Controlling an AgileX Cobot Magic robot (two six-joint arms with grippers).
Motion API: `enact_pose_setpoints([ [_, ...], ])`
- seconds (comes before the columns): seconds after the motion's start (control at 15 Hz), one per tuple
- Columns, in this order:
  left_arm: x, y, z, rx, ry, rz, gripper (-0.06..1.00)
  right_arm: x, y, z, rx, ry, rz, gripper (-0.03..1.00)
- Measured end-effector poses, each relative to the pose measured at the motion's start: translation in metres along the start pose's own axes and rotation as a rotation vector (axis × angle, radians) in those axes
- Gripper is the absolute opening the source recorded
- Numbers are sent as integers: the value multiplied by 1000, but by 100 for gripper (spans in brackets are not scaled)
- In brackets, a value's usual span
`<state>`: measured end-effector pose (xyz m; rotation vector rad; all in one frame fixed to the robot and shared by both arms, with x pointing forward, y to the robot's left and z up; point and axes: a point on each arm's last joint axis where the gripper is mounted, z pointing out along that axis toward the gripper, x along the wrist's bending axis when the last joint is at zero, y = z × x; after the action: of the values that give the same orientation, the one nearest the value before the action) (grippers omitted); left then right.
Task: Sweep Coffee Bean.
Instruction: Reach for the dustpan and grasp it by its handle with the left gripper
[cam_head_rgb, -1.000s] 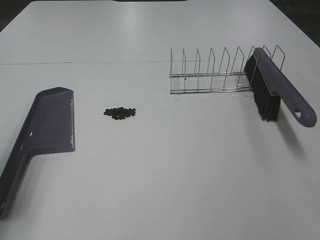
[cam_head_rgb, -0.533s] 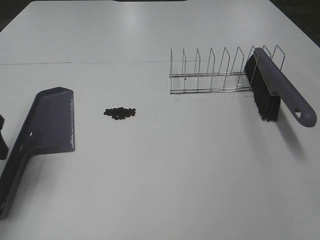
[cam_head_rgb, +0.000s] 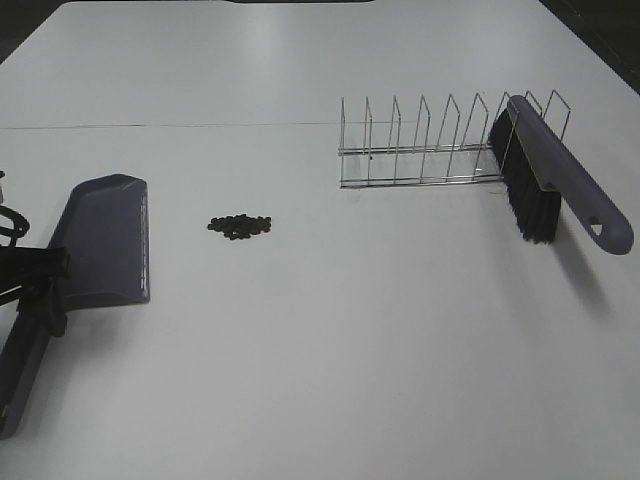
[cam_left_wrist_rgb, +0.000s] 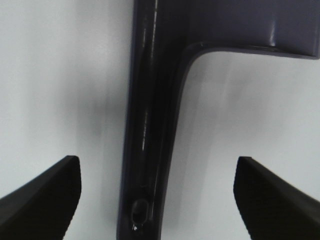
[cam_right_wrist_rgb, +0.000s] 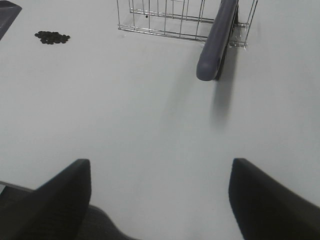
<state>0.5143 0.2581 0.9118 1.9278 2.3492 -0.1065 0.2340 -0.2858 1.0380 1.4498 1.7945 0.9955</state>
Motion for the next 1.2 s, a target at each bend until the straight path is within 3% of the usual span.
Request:
enact_pose_setpoints([
  [0.87,3,15,41,-5,30,-66,74,0,0,0,0,-1,0,67],
  [1.0,4,15,43,8,43,-32,63,0,0,0,1,-4,-2,67],
  [1.2,4,15,43,3,47,-4,33,0,0,0,1,-4,-2,67],
])
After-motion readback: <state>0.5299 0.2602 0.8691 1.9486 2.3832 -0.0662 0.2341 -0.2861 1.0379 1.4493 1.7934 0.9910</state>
